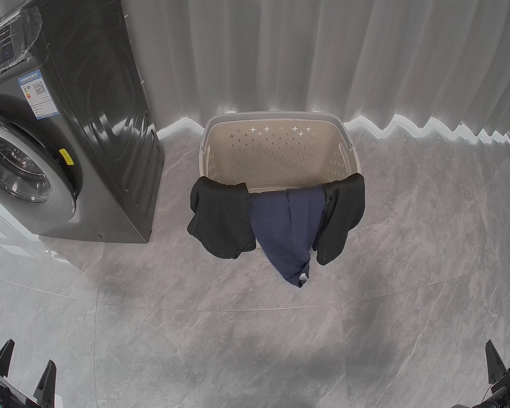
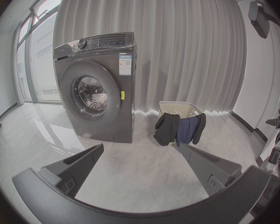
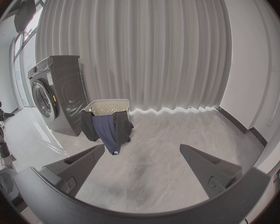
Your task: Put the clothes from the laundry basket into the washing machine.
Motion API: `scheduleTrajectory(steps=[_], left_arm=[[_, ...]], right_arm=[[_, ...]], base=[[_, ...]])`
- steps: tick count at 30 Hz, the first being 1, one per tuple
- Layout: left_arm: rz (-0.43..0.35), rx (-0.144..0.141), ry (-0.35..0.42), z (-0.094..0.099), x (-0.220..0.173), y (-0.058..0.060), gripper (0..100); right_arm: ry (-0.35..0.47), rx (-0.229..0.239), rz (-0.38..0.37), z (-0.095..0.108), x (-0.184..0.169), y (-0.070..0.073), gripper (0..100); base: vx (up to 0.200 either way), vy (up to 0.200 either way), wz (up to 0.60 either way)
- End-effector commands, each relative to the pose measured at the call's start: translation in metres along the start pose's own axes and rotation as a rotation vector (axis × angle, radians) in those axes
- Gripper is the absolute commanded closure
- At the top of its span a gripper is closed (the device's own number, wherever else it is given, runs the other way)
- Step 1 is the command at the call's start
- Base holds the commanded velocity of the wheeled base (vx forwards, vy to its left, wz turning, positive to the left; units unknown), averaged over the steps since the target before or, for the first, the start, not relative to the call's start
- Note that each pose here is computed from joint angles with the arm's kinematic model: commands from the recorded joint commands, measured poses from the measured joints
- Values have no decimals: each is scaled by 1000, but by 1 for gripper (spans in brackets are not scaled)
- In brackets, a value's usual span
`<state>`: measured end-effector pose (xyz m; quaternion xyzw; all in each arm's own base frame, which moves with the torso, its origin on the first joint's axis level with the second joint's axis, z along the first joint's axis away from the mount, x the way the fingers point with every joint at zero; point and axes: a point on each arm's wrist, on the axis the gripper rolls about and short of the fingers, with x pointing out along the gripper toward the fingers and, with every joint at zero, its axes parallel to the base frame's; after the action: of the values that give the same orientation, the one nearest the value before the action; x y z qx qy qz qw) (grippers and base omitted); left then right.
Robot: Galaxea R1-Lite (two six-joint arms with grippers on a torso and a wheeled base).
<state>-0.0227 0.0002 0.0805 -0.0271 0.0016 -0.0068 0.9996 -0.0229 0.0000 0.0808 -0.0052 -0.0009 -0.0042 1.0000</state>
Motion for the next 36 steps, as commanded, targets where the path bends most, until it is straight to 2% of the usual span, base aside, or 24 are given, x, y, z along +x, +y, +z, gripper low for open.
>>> scheduleTrajectory(steps=[1,18,27,36], left_arm=[[0,1,-1,-5,0,0,0],[0,-1,-1,-5,0,0,0],[0,1,0,-5,0,0,0],[0,-1,0,-5,0,0,0]], right_arm=[[0,0,1,-5,0,0,0],[0,0,1,-5,0,0,0],[2,0,1,-5,0,0,0],[2,0,1,-5,0,0,0]], base=[[200,0,0],[200,0,0],[0,0,0],[200,0,0]])
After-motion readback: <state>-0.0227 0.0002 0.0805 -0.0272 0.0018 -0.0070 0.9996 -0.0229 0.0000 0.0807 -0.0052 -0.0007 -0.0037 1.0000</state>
